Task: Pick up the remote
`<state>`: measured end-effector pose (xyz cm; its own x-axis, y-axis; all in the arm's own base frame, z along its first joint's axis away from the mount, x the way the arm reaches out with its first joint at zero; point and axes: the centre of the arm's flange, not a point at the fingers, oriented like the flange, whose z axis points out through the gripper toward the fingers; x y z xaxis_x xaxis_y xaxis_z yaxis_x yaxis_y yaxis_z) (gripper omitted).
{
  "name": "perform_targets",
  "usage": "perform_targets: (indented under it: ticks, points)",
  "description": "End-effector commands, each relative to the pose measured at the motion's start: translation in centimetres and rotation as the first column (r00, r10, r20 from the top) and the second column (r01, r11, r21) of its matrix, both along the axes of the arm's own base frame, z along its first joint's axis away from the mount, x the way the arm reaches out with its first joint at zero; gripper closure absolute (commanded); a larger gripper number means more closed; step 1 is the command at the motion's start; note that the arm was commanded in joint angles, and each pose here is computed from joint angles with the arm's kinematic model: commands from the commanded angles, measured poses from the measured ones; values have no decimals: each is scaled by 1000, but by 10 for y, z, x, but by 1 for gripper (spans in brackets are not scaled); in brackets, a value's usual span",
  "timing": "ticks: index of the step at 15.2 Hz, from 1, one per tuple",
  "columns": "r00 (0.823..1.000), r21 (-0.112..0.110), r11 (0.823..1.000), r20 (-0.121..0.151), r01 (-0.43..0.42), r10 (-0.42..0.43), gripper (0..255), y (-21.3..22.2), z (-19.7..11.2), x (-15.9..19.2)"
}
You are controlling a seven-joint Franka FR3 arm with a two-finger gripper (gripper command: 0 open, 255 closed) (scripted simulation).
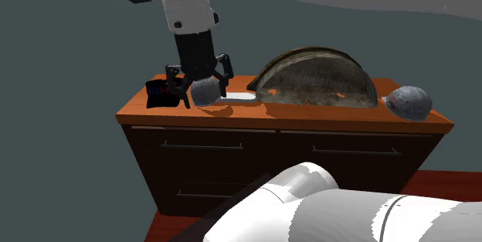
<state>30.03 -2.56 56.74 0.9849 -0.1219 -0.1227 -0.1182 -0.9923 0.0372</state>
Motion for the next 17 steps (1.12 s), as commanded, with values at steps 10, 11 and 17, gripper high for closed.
perform_targets:
  ticks: [10, 11, 17]
  points:
    - [930, 32, 930, 49, -367, 365, 0, -99, -40, 43]
    - [913, 34, 913, 56, -406, 403, 0, -109, -44, 50]
    - [783, 43, 783, 94, -620, 615, 0, -160, -71, 101]
